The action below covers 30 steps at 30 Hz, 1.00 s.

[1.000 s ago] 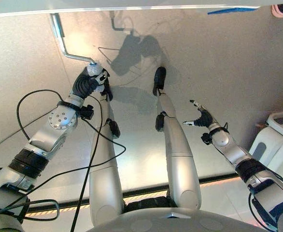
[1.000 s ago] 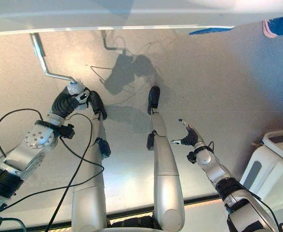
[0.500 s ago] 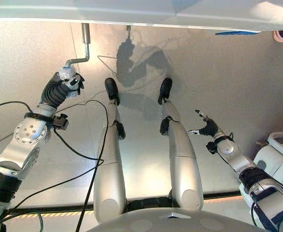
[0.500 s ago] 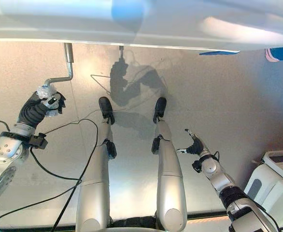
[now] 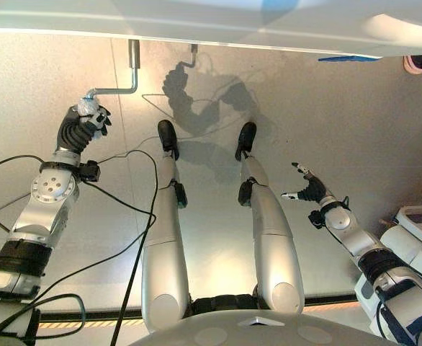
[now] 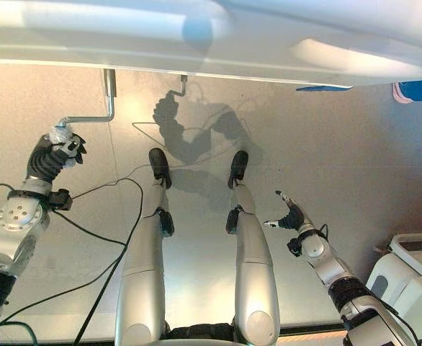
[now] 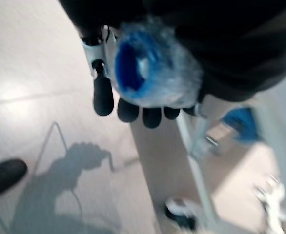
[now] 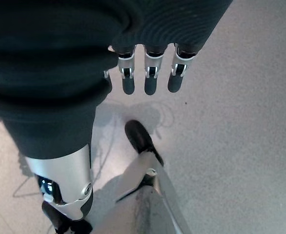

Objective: Raise the hospital bed

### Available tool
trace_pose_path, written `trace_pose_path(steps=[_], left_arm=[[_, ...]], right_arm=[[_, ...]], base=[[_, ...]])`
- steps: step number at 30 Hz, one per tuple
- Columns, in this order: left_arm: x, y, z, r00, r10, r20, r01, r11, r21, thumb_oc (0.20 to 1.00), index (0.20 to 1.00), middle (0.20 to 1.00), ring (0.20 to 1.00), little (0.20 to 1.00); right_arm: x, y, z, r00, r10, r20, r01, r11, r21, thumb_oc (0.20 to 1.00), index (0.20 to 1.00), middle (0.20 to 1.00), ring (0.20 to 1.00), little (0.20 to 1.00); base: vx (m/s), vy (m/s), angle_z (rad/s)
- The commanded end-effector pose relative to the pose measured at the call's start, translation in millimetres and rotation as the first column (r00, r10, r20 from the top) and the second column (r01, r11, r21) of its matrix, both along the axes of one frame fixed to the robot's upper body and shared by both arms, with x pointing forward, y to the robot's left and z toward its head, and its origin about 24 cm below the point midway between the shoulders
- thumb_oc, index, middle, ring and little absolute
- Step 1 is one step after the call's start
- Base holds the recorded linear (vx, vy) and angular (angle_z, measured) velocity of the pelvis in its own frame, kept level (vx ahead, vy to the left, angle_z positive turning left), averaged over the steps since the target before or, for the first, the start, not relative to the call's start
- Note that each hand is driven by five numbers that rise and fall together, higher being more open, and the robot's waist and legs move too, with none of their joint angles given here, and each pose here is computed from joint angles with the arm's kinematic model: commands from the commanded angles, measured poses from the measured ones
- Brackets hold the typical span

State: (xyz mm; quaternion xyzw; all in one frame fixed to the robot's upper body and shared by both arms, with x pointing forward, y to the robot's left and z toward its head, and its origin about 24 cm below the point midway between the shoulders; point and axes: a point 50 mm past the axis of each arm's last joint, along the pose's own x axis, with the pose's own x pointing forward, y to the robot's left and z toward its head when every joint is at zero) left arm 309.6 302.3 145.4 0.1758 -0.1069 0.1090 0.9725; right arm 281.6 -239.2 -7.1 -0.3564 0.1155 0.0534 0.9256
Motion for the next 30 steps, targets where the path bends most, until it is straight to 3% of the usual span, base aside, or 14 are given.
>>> trace_pose_path(steps=[1, 11, 21, 22, 30], left_arm=[[5, 30, 40, 0.981, 0.152, 0.123, -0.163, 0.984, 0.079, 0.2, 0.2, 0.2, 0.2, 0.2], [44, 30, 55, 0.963, 0.266, 0.039, -0.269, 0.95, 0.159, 0.2, 0.2, 0.2, 0.2, 0.2], [63, -2, 49, 0.982, 0.189, -0.006, -0.182, 0.955, 0.235, 0.2, 0.2, 0.2, 0.2, 0.2], [70, -23, 50, 0.992, 0.129, -0.003, -0.123, 0.957, 0.263, 0.2, 0.2, 0.2, 0.2, 0.2], [77, -87, 53, 0.992, -0.119, 0.039, 0.104, 0.958, 0.269, 0.2, 0.2, 0.2, 0.2, 0.2]], right_arm=[[1, 15, 0, 0.999, 0.053, 0.008, -0.053, 0.998, 0.027, 1.0, 1.0, 1.0, 1.0, 1.0], [7, 42, 2, 0.992, 0.123, 0.029, -0.125, 0.989, 0.074, 1.0, 1.0, 1.0, 1.0, 1.0], [14, 49, 9, 0.987, 0.15, 0.051, -0.153, 0.986, 0.07, 1.0, 1.0, 1.0, 1.0, 1.0], [15, 50, 10, 0.987, 0.152, 0.053, -0.155, 0.986, 0.064, 1.0, 1.0, 1.0, 1.0, 1.0], [21, 45, 14, 0.989, 0.135, 0.059, -0.137, 0.99, 0.028, 1.0, 1.0, 1.0, 1.0, 1.0]], base=[[0.0, 0.0, 0.0], [0.0, 0.011, -0.04], [-0.02, -0.018, -0.07], [-0.03, -0.062, -0.02], [-0.03, -0.051, -0.02]])
